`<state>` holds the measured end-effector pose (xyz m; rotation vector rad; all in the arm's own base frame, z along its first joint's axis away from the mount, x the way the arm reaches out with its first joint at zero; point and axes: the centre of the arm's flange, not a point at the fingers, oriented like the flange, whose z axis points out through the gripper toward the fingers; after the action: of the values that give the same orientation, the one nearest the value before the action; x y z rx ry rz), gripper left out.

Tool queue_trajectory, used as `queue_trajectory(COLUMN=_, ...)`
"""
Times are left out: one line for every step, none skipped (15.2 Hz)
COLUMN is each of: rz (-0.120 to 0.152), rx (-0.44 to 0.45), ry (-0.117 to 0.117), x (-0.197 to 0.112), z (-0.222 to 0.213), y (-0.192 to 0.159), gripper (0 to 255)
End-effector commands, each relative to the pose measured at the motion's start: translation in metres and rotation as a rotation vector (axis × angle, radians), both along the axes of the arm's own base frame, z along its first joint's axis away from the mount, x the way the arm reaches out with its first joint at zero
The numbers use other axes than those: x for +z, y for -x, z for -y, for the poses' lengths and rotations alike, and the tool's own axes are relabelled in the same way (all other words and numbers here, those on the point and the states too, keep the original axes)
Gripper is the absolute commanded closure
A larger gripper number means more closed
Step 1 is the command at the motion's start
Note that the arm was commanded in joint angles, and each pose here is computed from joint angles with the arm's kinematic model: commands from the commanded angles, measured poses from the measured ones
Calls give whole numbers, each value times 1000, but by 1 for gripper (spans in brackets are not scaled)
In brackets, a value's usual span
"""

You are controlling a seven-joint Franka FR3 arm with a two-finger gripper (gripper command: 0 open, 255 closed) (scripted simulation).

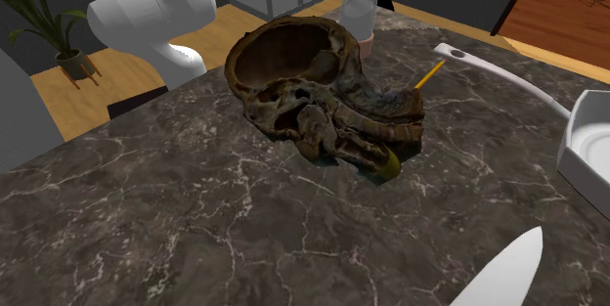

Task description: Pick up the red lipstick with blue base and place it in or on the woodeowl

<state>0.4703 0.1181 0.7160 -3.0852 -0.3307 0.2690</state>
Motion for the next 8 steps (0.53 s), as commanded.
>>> queue_trajectory(rz=1, rx=0, ry=0, x=-5, z=5, y=-7, gripper=255)
queue_trajectory(rz=1, rx=0, ry=0, x=-10, z=5, y=-7, gripper=255)
queue_trajectory(rz=1, rx=0, ry=0, x=-15, z=5, y=-7, gripper=255)
queue_trajectory(rz=1, rx=0, ry=0, x=-21, z=5, y=-7, gripper=255)
queue_trajectory(rz=1, rx=0, ry=0, x=-26, z=5, y=-7, gripper=255)
queue_trajectory(rz=1, rx=0, ry=0, x=-31, z=5, y=-7, gripper=255)
queue_trajectory(rz=1, rx=0, ry=0, x=-36, z=5, y=-7, gripper=255)
queue_trajectory(rz=1, rx=0, ry=0, x=-42, z=5, y=-7, gripper=255)
